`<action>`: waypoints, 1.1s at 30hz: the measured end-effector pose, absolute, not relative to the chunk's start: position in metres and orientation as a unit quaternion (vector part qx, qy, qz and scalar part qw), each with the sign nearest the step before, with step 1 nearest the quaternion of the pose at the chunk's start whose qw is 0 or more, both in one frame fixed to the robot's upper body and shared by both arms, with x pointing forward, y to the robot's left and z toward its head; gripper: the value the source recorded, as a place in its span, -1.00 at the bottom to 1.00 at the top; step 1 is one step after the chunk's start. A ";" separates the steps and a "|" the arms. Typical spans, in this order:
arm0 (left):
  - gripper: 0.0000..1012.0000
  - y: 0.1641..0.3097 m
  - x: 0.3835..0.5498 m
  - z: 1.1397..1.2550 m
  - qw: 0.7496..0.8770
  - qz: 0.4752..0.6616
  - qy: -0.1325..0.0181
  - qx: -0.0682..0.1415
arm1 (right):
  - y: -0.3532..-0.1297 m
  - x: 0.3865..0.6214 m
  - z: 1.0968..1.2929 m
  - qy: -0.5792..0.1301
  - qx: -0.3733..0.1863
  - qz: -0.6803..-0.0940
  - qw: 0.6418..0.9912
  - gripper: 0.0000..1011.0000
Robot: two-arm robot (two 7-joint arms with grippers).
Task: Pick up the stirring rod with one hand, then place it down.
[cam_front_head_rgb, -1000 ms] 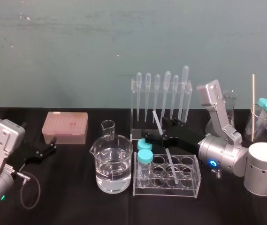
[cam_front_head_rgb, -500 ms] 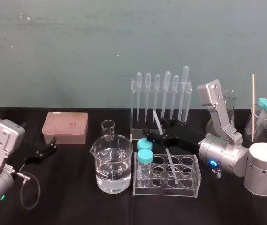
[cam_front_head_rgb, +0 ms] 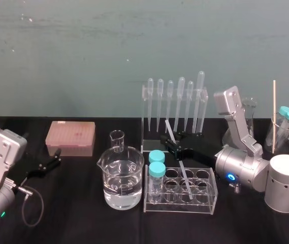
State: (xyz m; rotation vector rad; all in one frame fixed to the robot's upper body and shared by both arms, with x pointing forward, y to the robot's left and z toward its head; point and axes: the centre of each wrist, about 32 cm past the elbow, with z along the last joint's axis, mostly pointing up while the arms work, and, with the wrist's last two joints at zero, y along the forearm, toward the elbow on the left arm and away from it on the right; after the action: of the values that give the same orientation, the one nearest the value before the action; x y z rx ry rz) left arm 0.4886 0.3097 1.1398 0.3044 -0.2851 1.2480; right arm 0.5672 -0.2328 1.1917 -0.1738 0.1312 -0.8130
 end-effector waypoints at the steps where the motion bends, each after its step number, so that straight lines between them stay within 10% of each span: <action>1: 0.98 0.310 0.489 1.140 0.791 0.580 -0.132 0.141 | -0.233 0.567 1.192 0.064 -0.084 -0.395 0.913 -0.35; 9: 0.98 0.310 0.489 1.140 0.791 0.580 -0.132 0.141 | -0.233 0.567 1.192 0.064 -0.084 -0.395 0.913 -0.85; 33: 0.98 0.310 0.489 1.140 0.791 0.580 -0.132 0.141 | -0.253 0.519 1.194 -0.081 0.035 -0.395 0.914 -0.86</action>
State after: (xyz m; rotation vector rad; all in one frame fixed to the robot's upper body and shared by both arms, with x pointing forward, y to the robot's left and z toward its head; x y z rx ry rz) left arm 0.4886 0.3097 1.1398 0.3044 -0.2851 1.2480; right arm 0.5186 -0.2528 1.1944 0.0727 -0.1675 -0.8130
